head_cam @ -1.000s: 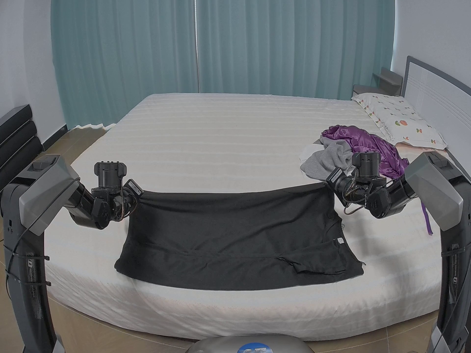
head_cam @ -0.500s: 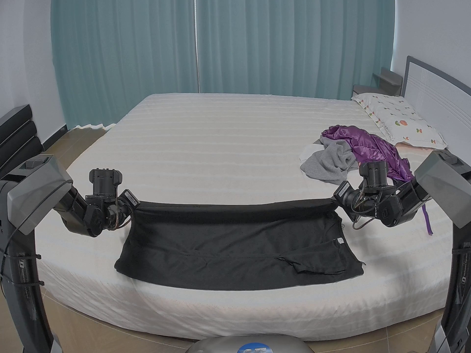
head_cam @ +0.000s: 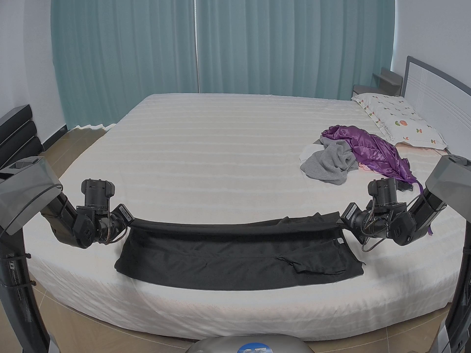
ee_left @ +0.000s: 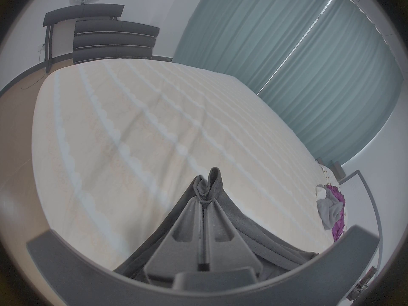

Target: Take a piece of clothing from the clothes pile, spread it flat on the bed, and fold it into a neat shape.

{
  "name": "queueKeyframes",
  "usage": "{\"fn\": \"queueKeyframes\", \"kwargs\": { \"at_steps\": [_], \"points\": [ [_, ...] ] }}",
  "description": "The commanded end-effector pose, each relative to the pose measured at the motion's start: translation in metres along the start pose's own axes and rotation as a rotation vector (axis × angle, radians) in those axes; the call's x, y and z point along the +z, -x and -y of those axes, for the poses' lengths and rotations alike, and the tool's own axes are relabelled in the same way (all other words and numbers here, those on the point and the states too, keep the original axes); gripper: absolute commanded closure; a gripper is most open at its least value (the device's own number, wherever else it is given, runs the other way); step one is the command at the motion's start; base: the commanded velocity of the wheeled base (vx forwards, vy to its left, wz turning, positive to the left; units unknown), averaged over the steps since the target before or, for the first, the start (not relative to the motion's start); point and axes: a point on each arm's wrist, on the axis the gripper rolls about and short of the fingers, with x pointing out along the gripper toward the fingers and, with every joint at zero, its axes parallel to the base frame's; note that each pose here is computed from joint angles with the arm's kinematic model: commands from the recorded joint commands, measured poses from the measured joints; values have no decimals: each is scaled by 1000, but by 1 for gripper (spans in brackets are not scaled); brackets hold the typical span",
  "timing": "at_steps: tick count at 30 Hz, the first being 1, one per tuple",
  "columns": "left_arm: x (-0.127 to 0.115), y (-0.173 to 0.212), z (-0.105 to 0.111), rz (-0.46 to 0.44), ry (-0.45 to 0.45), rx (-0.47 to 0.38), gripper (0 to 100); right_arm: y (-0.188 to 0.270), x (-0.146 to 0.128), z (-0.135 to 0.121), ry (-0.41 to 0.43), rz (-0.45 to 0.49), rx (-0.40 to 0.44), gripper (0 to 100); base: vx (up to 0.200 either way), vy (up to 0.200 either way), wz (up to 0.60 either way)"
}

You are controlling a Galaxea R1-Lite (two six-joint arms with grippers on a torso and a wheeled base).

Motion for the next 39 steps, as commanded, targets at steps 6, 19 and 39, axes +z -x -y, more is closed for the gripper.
{"fn": "queueKeyframes", "kwargs": {
  "at_steps": [6, 19, 39],
  "points": [
    [-18, 6, -14, -60, -16, 45, 100, 4, -20, 21, 64, -47, -44, 100, 0, 0, 0],
    [-27, 12, -21, -107, -39, 49, 0, 3, -24, 28, 77, -64, -62, 0, 0, 0, 0],
    [7, -44, -5, -108, 23, -116, 0, -19, 15, 32, -131, -62, 152, 0, 0, 0, 0]
  ]
}}
